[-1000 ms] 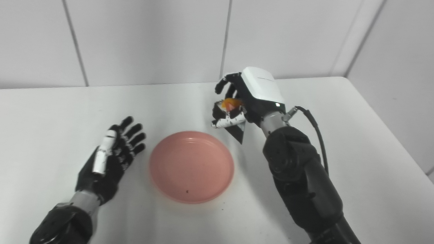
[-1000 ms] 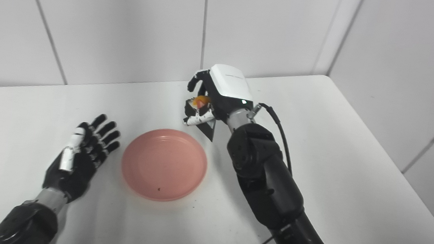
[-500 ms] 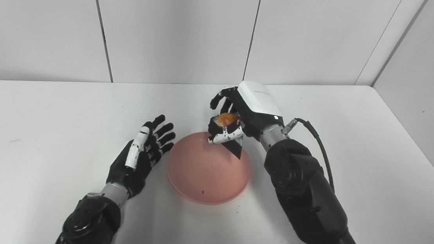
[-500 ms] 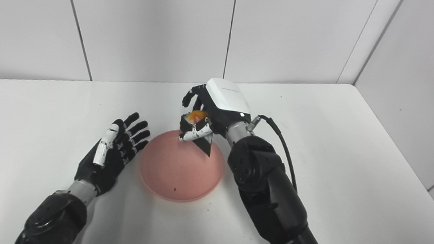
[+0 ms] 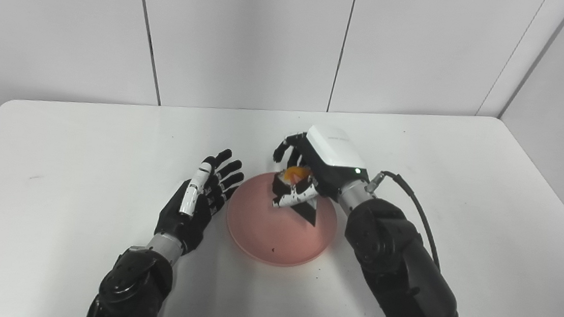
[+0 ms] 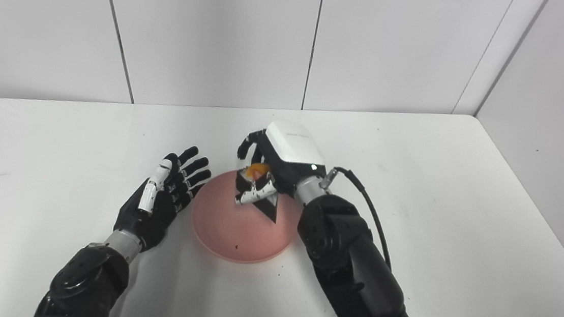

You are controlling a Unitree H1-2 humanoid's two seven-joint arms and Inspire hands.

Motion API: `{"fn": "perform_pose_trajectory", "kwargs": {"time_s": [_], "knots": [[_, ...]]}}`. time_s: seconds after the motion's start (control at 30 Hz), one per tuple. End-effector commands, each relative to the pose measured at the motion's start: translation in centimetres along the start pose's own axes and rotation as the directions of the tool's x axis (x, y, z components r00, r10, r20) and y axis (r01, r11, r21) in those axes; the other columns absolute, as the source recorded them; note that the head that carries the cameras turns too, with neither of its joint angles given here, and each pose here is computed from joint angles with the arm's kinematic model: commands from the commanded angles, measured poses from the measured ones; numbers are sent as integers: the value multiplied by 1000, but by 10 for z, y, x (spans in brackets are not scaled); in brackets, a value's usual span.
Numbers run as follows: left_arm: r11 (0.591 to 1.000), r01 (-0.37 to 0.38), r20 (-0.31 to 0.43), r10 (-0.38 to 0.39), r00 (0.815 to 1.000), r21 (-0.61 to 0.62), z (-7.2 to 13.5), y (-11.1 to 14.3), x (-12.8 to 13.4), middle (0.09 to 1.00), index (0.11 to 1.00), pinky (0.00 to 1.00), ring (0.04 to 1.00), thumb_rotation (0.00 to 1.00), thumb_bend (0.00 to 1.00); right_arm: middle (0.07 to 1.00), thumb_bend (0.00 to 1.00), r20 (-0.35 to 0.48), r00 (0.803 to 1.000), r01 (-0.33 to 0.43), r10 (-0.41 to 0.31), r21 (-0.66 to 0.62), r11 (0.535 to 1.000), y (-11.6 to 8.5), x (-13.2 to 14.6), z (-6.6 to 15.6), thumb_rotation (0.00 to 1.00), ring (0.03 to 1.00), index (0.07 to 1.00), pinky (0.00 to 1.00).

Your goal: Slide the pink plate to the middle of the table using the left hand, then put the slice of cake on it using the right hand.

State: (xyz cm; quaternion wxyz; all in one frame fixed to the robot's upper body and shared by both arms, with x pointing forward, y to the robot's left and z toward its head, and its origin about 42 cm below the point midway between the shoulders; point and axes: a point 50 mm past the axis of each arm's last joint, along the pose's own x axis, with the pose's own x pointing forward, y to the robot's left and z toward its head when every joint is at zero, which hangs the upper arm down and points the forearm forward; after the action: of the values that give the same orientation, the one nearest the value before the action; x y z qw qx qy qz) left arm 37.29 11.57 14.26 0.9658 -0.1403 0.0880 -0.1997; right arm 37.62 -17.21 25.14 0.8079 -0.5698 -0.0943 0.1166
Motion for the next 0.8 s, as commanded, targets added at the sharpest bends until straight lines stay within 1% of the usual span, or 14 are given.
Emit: {"fn": "perform_pose_trajectory", "kwargs": {"time_s": [0.0, 0.03, 0.07, 0.13, 0.17, 0.2, 0.23, 0.27, 0.37, 0.47, 0.53, 0.6, 0.67, 0.77], "knots": [[999, -39, -102, 38, 994, -9, -18, 2, -3, 908, 916, 893, 898, 1000, 370, 416, 520, 59, 996, 62, -60, -40, 997, -17, 3, 5, 0, 387, 536, 306], [999, -36, -101, 35, 994, -9, -17, 2, -3, 908, 916, 893, 899, 1000, 370, 416, 520, 52, 998, 47, -46, -21, 999, -15, 2, 5, 0, 387, 536, 307], [999, -33, -101, 32, 994, -8, -17, 1, -3, 911, 919, 896, 901, 1000, 368, 453, 525, 46, 998, 32, -32, -4, 999, -12, 1, 4, 0, 359, 507, 283], [999, -31, -101, 30, 994, -8, -17, 1, -3, 913, 922, 898, 902, 1000, 367, 473, 527, 39, 999, 13, -13, 12, 1000, -7, -1, 3, 0, 350, 493, 274], [1000, -29, -102, 28, 994, -7, -16, 0, -3, 914, 923, 900, 903, 1000, 368, 445, 522, 37, 999, 7, -8, 15, 1000, -5, -1, 3, 0, 358, 517, 279], [1000, -28, -102, 27, 994, -6, -16, 0, -3, 916, 926, 902, 905, 1000, 370, 466, 525, 36, 999, 4, -4, 17, 1000, -3, -1, 2, 0, 361, 499, 282], [1000, -27, -102, 26, 994, -7, -16, 0, -3, 918, 929, 902, 906, 1000, 370, 432, 520, 34, 999, 1, -1, 20, 1000, -1, -1, 1, 0, 363, 527, 287], [1000, -27, -103, 26, 994, -7, -16, -1, -3, 918, 929, 902, 906, 1000, 370, 425, 519, 31, 1000, -1, 0, 22, 1000, 2, -1, 1, 0, 370, 534, 293], [1000, -27, -105, 25, 994, -10, -15, -1, -2, 918, 930, 902, 906, 1000, 369, 420, 518, 31, 1000, -6, 5, 31, 1000, 8, 0, 0, 0, 385, 540, 311], [1000, -25, -105, 24, 994, -9, -15, -1, -2, 919, 931, 901, 908, 1000, 367, 412, 518, 36, 999, -10, 9, 30, 999, 13, 0, -2, 0, 358, 538, 286], [1000, -22, -103, 21, 995, -7, -16, -1, -2, 922, 933, 903, 911, 1000, 367, 464, 526, 40, 999, -10, 9, 28, 1000, 15, 0, -2, 0, 328, 497, 254], [1000, -22, -102, 21, 995, -5, -16, -1, -2, 922, 932, 902, 910, 1000, 368, 419, 519, 45, 999, -9, 8, 27, 1000, 18, 1, -2, 0, 348, 531, 266], [1000, -22, -102, 21, 995, -5, -16, -2, -2, 923, 932, 904, 911, 1000, 369, 417, 518, 49, 999, -6, 4, 25, 1000, 20, 1, -2, 0, 368, 537, 282], [1000, -19, -103, 18, 995, -6, -15, -3, -1, 925, 934, 907, 913, 1000, 367, 415, 518, 47, 999, -8, 7, 20, 1000, 25, 2, -1, 0, 362, 538, 278]]}}
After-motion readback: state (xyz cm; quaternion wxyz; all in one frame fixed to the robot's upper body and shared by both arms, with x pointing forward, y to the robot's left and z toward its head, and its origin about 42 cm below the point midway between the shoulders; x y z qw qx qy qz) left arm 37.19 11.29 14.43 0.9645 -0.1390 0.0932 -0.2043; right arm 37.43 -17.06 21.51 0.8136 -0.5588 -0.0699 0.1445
